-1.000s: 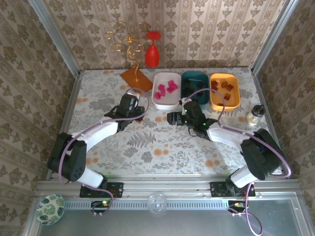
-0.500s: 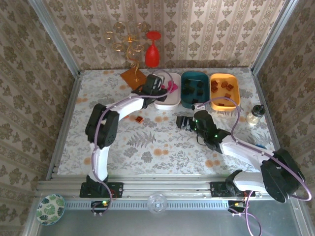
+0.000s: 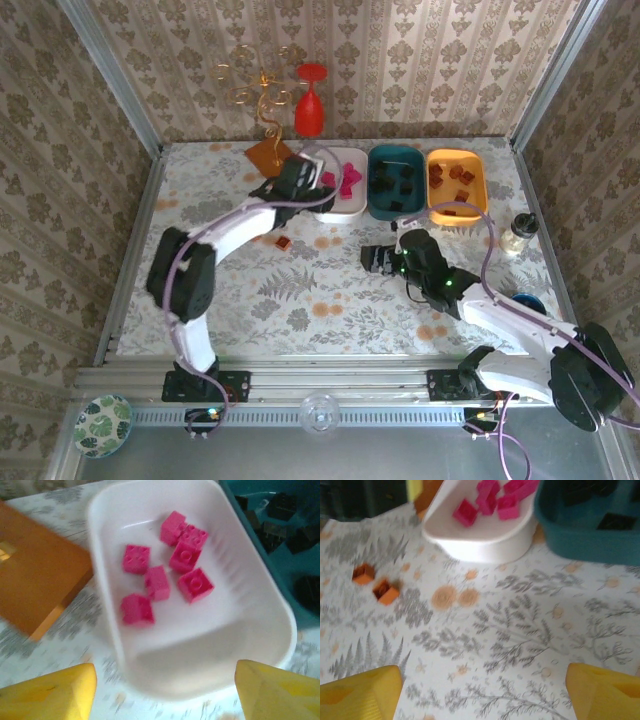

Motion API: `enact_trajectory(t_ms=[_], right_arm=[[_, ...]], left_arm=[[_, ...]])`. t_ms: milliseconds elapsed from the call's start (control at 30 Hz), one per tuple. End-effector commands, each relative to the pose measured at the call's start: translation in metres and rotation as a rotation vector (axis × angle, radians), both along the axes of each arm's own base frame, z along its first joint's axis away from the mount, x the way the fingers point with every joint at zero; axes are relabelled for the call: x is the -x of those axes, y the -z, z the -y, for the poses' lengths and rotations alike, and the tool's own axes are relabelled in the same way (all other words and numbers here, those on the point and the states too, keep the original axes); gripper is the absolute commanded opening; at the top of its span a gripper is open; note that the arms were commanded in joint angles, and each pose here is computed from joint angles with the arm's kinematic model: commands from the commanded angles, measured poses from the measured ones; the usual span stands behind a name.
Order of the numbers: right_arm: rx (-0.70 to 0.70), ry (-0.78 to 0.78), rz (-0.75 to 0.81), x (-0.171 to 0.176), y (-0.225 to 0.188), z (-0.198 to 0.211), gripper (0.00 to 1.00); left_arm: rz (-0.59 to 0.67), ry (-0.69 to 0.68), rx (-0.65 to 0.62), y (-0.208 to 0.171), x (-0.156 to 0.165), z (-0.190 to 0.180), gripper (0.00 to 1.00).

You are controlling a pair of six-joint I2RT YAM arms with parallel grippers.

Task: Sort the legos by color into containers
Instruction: Place the lego in the container, then pick up the lego from the center of the table.

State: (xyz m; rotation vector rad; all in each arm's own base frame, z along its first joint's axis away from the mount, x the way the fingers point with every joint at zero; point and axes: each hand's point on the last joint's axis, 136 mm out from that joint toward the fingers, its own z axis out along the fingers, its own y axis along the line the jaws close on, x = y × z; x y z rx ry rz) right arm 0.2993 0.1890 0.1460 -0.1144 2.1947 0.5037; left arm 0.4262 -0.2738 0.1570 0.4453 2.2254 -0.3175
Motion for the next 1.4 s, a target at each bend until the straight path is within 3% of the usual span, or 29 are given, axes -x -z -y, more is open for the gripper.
enact_trajectory(t_ms=[0, 133, 333, 833, 1000, 1367], right_arm=[[0.025, -0.18, -0.008, 0.011, -0.01, -0.033, 0.87], [0.045, -0.321, 0.005, 0.017, -0.012, -0.07, 0.88], [0.159, -0.372, 0.027, -0.007, 0.016, -0.113, 0.91], [0.35, -0.484, -0.018, -0.089, 0.11, -0.212, 0.88], [0.375, -0.483, -0.048, -0.108, 0.125, -0.222, 0.8], [0.393, -0.521, -0.105, -0.122, 0.136, -0.227, 0.48]], left_arm=[[0.05, -0.116, -0.018, 0.002, 0.018, -0.056, 0.76], [-0.011, -0.177, 0.044, 0.023, 0.059, -0.104, 0.77], [-0.004, -0.246, 0.173, 0.021, 0.096, -0.146, 0.8], [0.048, -0.399, 0.316, 0.018, 0.125, -0.206, 0.88], [0.063, -0.4, 0.335, 0.011, 0.129, -0.209, 0.88], [0.053, -0.395, 0.35, 0.014, 0.128, -0.208, 0.89]])
